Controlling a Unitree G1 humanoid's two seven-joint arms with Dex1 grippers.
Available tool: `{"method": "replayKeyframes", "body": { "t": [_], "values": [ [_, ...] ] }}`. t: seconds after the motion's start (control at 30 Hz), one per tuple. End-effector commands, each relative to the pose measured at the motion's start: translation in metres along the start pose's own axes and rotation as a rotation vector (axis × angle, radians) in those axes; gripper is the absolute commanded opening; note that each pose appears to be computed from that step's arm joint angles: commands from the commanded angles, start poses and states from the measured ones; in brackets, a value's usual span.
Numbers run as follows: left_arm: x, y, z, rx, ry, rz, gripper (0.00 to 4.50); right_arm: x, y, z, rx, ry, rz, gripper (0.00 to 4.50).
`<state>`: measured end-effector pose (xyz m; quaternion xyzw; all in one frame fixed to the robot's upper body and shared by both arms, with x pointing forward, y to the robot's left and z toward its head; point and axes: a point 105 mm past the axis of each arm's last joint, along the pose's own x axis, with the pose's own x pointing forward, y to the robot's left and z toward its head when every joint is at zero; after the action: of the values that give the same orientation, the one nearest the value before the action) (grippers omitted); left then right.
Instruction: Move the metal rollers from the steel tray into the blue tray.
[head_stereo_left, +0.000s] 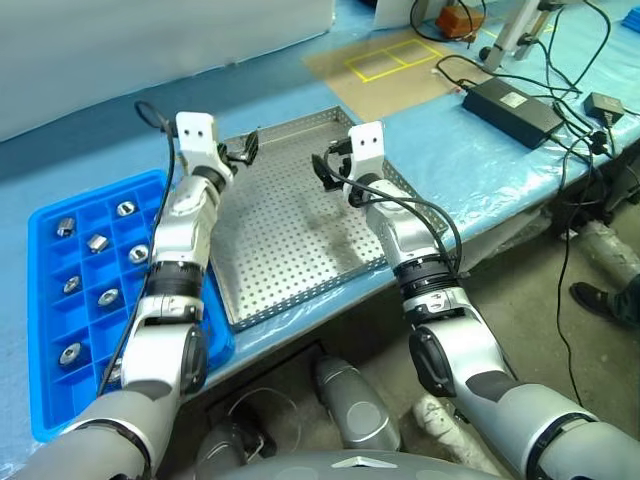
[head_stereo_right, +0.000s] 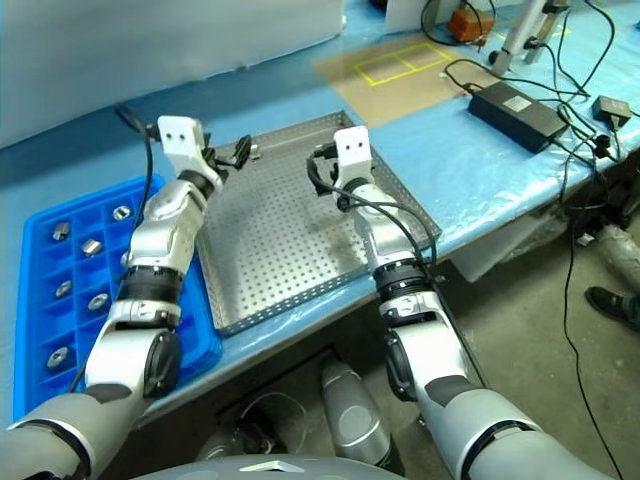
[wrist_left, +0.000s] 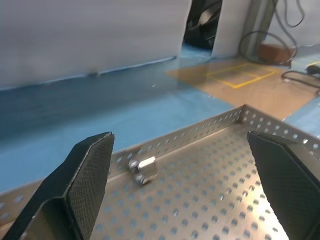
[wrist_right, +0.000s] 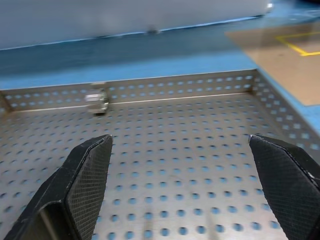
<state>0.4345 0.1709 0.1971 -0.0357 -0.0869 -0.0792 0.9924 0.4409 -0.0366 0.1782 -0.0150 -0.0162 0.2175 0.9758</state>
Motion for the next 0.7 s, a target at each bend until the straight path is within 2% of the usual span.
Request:
{"method": "replayKeyframes", "body": {
  "t": [0.03, 0.33, 0.5, 0.7],
  "values": [
    [-0.011, 0.003, 0.026, 0.011, -0.071, 0.038, 4.5, 0.008, 0.025, 0.027, 0.004, -0.095, 0.08, 4.48],
    [-0.038, 0.017, 0.04, 0.009, -0.13, 0.175, 4.5, 0.033, 0.031, 0.038, -0.001, -0.071, 0.041, 4.48],
    [-0.058, 0.029, 0.05, -0.004, -0.189, 0.241, 4.5, 0.039, 0.05, 0.043, -0.018, -0.086, 0.107, 4.48],
    [-0.068, 0.029, 0.055, 0.005, -0.217, 0.253, 4.5, 0.041, 0.062, 0.045, -0.012, -0.1, 0.123, 4.48]
  ]
}}
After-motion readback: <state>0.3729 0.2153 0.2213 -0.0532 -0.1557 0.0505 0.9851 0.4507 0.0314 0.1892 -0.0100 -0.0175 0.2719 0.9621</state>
